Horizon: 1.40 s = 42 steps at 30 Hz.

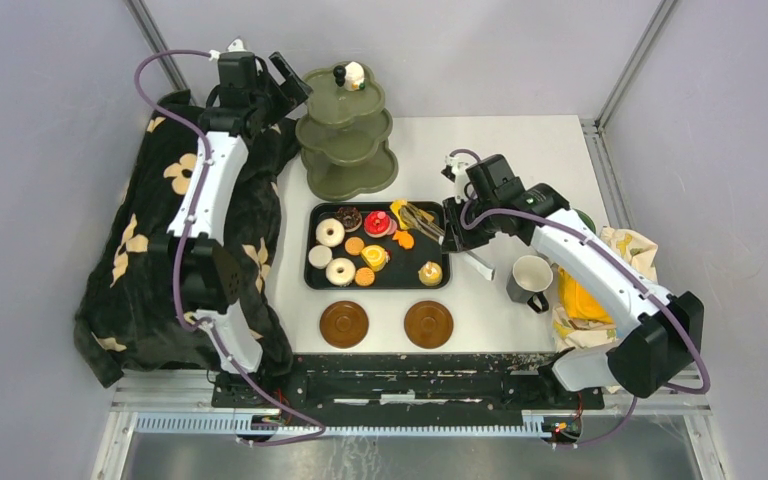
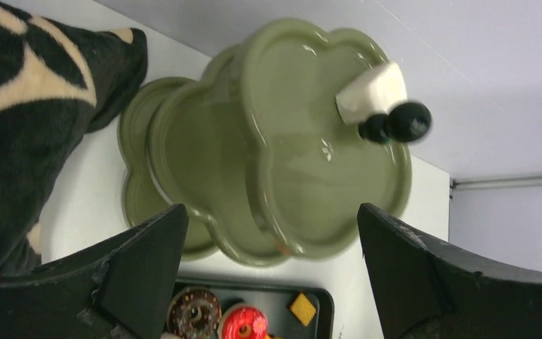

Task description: Serve the afternoon tea

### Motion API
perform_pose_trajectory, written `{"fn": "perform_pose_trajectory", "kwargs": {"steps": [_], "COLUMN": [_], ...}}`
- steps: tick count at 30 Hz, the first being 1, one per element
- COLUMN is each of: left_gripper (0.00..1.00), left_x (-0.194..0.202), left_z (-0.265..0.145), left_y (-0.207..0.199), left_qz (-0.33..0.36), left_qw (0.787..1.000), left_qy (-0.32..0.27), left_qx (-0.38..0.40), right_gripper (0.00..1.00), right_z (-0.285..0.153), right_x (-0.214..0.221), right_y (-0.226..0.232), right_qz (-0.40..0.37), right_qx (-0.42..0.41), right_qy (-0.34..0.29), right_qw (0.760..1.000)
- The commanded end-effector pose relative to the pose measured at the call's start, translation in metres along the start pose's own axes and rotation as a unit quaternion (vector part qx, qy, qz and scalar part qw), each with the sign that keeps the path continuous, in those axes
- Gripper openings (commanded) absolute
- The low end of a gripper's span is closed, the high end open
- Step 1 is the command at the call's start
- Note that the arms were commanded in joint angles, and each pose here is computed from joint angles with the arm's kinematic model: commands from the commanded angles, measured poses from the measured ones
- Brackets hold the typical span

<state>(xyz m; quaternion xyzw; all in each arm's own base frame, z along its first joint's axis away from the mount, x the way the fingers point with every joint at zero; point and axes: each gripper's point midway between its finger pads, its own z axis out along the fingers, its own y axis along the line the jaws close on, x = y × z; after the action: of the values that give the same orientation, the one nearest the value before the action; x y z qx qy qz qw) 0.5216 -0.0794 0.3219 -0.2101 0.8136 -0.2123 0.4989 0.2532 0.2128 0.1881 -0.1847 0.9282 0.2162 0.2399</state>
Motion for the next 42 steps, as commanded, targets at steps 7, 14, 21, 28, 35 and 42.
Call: {"fn": "perform_pose_trajectory", "kwargs": {"steps": [7, 14, 21, 28, 35, 42], "left_gripper": [0.93, 0.93, 0.92, 0.87, 0.78, 0.69], "left_x": [-0.055, -0.048, -0.046, -0.031, -0.017, -0.012], "left_z": [0.007, 0.013, 0.037, 0.057, 0.072, 0.080], "left_y": [-0.049, -0.093, -0.108, -0.125, -0.113, -0.103], "left_qz": [0.085, 0.193, 0.239, 0.301, 0.312, 0.306], "left_qw": [0.989, 0.965, 0.954, 0.940, 0.940, 0.945], "left_qy": [-0.070, -0.106, -0.124, -0.127, -0.113, -0.106], "left_qx": [0.096, 0.144, 0.133, 0.102, 0.074, 0.055], "right_gripper": [0.08, 0.08, 0.08, 0.08, 0.08, 0.08], "right_z": [0.004, 0.005, -0.001, 0.001, 0.001, 0.003], "right_x": [-0.011, -0.007, -0.004, -0.003, -0.004, -0.003], "right_y": [0.000, -0.002, -0.005, -0.007, -0.007, -0.008], "right_qz": [-0.002, 0.003, 0.004, 0.006, 0.005, 0.006], "right_qx": [0.007, 0.011, 0.022, 0.026, 0.026, 0.030], "right_qy": [-0.009, -0.001, -0.002, 0.002, 0.002, 0.005], "right_qw": [1.000, 1.000, 1.000, 1.000, 1.000, 1.000]}}
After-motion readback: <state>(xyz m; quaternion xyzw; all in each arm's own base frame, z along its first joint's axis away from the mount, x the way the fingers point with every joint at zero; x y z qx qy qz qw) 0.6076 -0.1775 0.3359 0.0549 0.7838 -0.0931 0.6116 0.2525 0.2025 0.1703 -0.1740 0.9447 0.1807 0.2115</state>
